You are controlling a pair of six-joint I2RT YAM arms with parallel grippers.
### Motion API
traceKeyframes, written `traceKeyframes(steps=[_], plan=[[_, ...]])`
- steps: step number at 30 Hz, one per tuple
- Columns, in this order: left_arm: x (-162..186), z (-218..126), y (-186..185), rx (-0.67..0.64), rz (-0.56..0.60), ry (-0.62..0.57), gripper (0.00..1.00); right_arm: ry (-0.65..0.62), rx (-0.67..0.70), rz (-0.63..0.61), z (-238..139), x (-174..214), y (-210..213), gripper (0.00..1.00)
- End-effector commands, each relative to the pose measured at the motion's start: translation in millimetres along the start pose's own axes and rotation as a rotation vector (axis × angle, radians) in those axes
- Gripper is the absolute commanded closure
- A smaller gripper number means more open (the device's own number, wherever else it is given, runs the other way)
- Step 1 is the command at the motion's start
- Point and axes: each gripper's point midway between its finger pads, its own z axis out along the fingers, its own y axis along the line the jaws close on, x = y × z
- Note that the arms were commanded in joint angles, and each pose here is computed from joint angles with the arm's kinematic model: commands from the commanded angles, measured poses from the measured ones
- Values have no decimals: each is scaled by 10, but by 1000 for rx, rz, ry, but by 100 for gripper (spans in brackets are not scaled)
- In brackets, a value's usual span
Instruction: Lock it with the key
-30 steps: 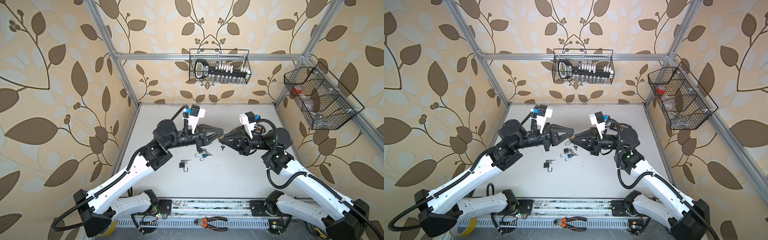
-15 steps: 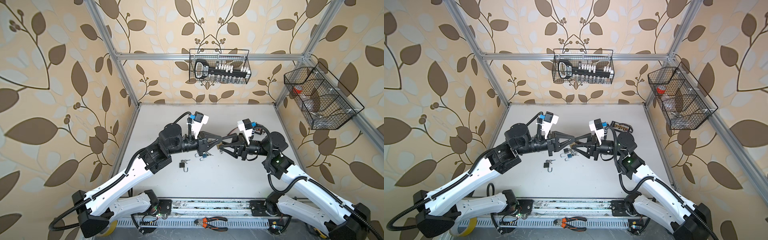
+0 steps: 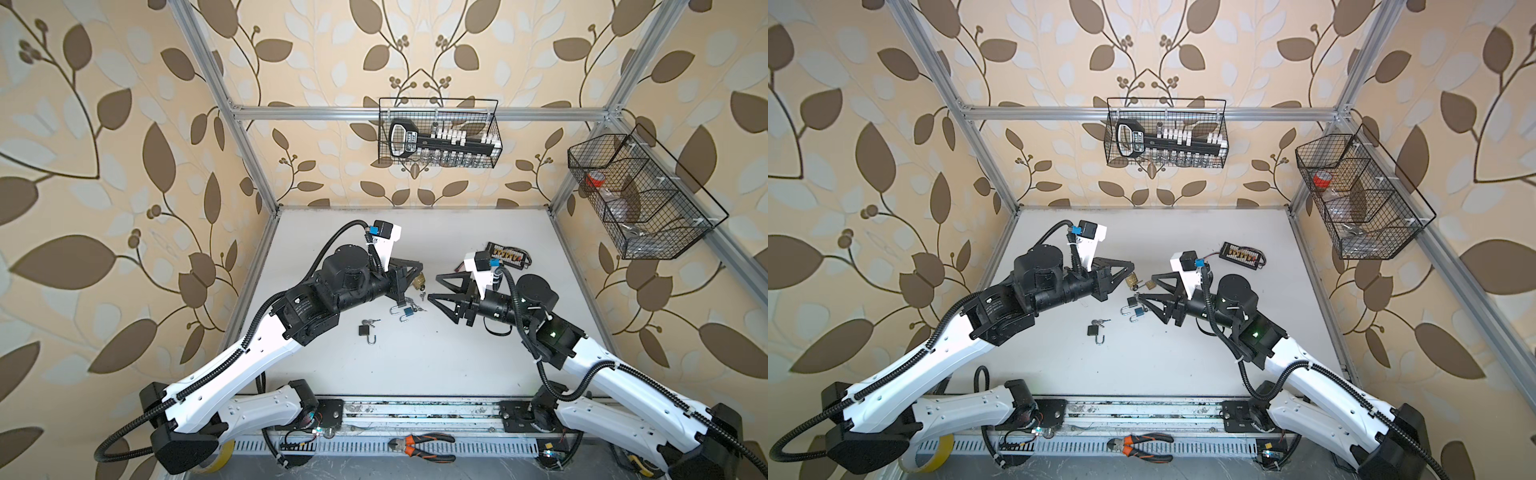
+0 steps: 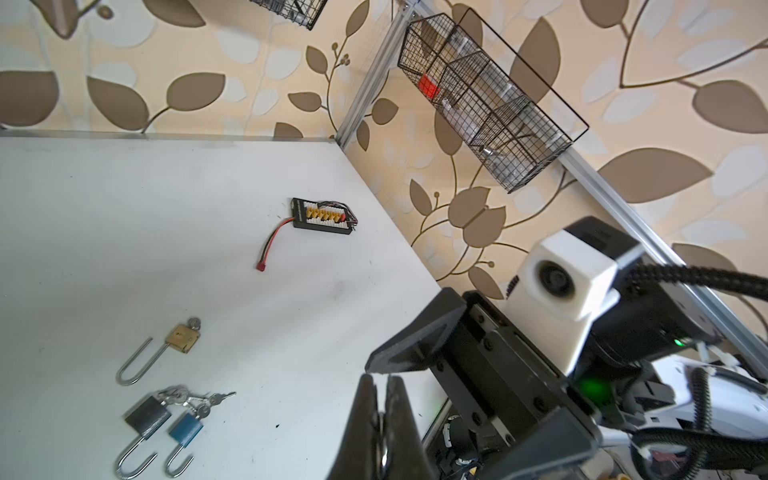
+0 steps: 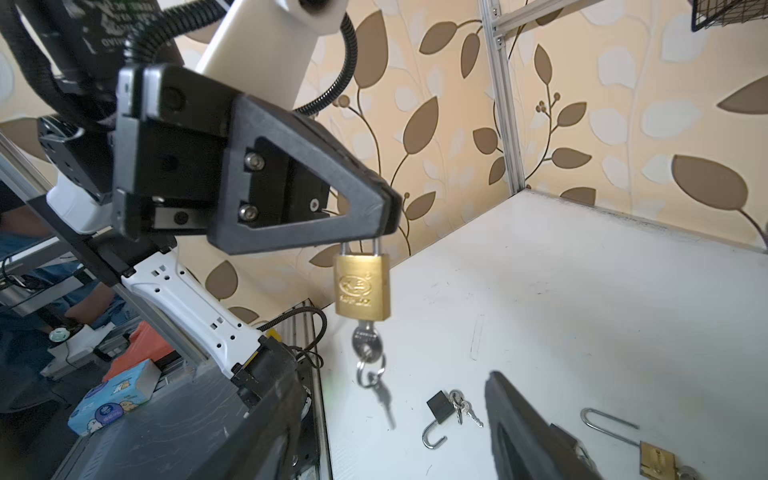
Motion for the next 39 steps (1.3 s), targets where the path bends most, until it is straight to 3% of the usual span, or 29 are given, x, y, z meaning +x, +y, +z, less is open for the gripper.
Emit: traceKeyframes(steps=[1, 9, 27, 35, 39], plan=[[-205, -61, -55, -19, 10, -67, 100, -2, 109, -62, 42, 54, -130, 30], [-205, -24, -46, -22, 12, -64, 100, 12, 78, -77, 245, 86, -94, 32], [-161, 3, -25, -24, 12, -53, 100, 9, 37, -75, 365, 96, -45, 75], [-206, -35, 11, -45, 5, -84, 100, 43, 152, -52, 288, 246, -255, 91], [-228, -76, 6, -44, 5, -95, 100, 75, 183, -29, 234, 414, -331, 95]])
